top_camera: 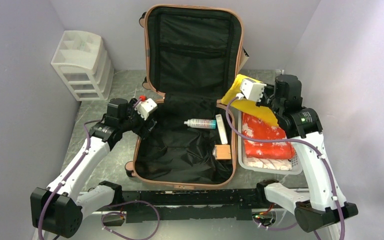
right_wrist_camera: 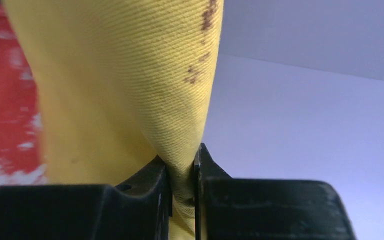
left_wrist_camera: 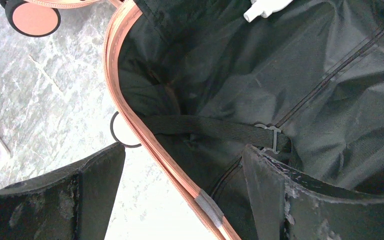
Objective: Open, take out, and arrange the luggage
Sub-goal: Place the clothes in the bin.
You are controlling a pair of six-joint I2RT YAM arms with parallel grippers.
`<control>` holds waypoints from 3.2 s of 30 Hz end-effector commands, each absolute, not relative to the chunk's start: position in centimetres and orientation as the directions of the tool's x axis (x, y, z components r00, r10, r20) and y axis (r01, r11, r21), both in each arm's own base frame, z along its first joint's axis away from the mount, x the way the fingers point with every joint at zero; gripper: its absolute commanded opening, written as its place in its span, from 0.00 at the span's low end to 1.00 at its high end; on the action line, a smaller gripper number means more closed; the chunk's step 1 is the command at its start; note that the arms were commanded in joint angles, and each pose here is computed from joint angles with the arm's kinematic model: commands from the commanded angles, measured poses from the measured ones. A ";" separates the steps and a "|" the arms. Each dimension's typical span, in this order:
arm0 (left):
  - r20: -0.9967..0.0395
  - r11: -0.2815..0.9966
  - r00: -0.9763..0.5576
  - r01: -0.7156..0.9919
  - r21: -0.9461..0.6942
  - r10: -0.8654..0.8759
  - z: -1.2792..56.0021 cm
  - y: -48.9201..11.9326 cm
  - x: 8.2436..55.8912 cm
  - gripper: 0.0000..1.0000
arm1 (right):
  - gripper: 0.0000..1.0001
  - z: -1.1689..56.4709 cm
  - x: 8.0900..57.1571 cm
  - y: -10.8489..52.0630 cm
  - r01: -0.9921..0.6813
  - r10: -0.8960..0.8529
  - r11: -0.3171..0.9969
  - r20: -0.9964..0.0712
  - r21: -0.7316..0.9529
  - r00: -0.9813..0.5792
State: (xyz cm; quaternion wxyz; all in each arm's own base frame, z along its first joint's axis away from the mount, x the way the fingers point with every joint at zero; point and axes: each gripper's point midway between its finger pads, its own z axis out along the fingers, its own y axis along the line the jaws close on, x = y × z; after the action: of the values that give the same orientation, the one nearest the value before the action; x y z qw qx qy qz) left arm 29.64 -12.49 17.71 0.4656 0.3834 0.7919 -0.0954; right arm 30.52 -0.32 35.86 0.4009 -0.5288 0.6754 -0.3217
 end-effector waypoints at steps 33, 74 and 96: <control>-0.826 0.683 -0.225 0.690 0.240 0.518 18.4 -12.5 30.2 0.91 | 0.00 41.8 38.6 -9.7 -0.060 -0.984 0.078 -0.067 -0.995 -0.163; -0.836 0.664 -0.196 0.707 0.241 0.512 18.8 -12.8 29.5 0.91 | 0.00 12.5 13.8 -5.4 -0.880 -0.980 -0.198 0.118 -0.431 0.162; -0.834 0.664 -0.201 0.709 0.238 0.513 18.7 -12.9 29.6 0.92 | 0.66 16.1 13.4 -5.8 -0.847 -0.963 -0.260 0.189 -0.463 0.193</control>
State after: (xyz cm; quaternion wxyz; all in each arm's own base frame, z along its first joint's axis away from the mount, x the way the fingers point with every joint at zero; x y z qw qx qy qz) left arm 29.36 -12.61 17.77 0.4761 0.3944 0.7802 -0.0958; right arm 13.31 -6.57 13.80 0.0963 -0.7567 0.6129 -0.2061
